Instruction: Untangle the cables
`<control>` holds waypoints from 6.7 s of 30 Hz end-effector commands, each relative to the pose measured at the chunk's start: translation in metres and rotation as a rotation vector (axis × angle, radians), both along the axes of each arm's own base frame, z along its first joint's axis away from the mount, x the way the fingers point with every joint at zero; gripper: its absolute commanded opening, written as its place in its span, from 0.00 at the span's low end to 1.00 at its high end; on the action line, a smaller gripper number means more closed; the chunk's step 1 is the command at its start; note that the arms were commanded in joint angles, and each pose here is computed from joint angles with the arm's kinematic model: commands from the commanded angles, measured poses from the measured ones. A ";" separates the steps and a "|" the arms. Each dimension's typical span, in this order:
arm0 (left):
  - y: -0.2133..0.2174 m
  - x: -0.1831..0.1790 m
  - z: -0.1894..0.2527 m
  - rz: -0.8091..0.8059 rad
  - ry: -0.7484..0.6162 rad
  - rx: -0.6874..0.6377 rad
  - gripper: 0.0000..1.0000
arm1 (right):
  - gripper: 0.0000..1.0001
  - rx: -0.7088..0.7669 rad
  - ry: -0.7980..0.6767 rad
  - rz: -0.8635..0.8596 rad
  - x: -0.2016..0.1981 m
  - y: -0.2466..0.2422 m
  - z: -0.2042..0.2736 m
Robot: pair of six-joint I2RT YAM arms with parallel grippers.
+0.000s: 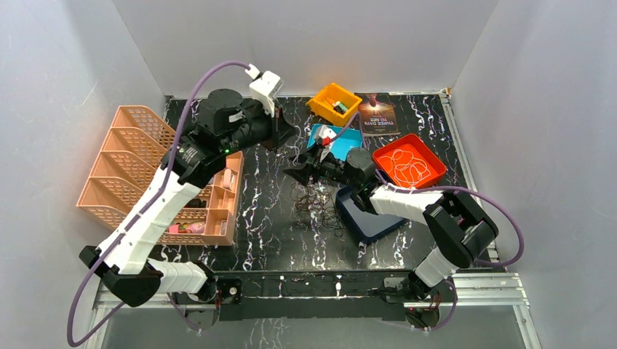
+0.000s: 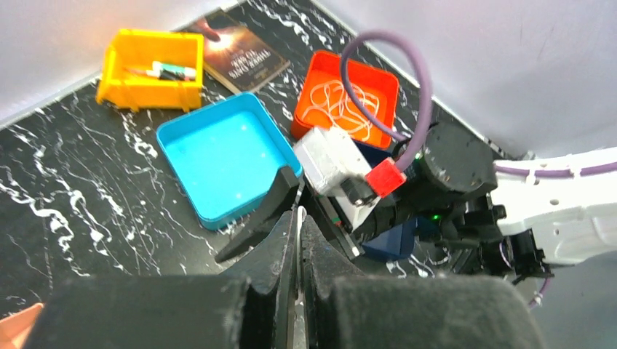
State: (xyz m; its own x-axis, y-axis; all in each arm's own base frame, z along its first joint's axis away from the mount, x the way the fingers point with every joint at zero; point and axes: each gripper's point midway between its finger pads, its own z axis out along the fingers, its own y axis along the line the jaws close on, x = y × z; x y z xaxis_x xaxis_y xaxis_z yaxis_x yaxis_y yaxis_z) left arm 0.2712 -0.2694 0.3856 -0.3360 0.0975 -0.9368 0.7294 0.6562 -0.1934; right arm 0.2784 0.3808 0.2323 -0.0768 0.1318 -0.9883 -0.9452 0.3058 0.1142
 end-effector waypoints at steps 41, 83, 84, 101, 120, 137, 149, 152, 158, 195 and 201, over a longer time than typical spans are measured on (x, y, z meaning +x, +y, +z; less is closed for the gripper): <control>0.058 0.016 0.200 0.288 -0.468 -0.203 0.00 | 0.48 -0.190 0.266 0.047 -0.049 -0.004 -0.105; -0.008 0.002 0.102 -0.052 -0.226 -0.122 0.00 | 0.82 0.395 -0.531 -0.179 -0.035 -0.043 0.238; -0.008 0.001 0.102 -0.056 -0.224 -0.123 0.00 | 0.81 0.388 -0.524 -0.183 -0.032 -0.041 0.236; -0.008 -0.014 0.101 -0.110 -0.226 -0.139 0.00 | 0.31 0.355 -0.440 -0.244 -0.004 -0.029 0.219; -0.004 -0.018 0.090 -0.093 -0.214 -0.156 0.42 | 0.00 0.219 -0.287 -0.424 0.014 -0.059 0.217; 0.001 -0.015 0.074 -0.060 -0.199 -0.137 0.73 | 0.00 0.005 -0.235 -0.767 0.054 -0.125 0.203; -0.001 -0.002 0.044 -0.022 -0.139 -0.085 0.76 | 0.00 0.025 -0.189 -0.898 0.072 -0.184 0.234; -0.002 0.000 0.036 -0.021 -0.122 -0.074 0.76 | 0.00 0.020 -0.194 -0.948 0.072 -0.200 0.243; -0.004 0.003 0.028 -0.021 -0.106 -0.059 0.77 | 0.00 0.005 -0.201 -1.101 0.077 -0.245 0.254; -0.014 0.008 -0.012 -0.048 -0.018 -0.002 0.78 | 0.00 -0.133 0.282 -1.393 0.168 -0.375 0.054; -0.016 0.008 -0.019 -0.056 -0.003 0.001 0.78 | 0.00 -0.173 0.414 -1.371 0.158 -0.371 -0.005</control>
State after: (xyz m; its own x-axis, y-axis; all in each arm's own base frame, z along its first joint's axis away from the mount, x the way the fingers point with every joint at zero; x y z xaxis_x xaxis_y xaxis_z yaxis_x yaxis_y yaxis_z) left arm 0.2814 -0.2825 0.3710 -0.3186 0.1125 -0.9412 0.7542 0.6316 -0.1798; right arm 0.4417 0.0097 0.2355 -0.2750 0.1552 -0.9488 0.1710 0.9790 0.1105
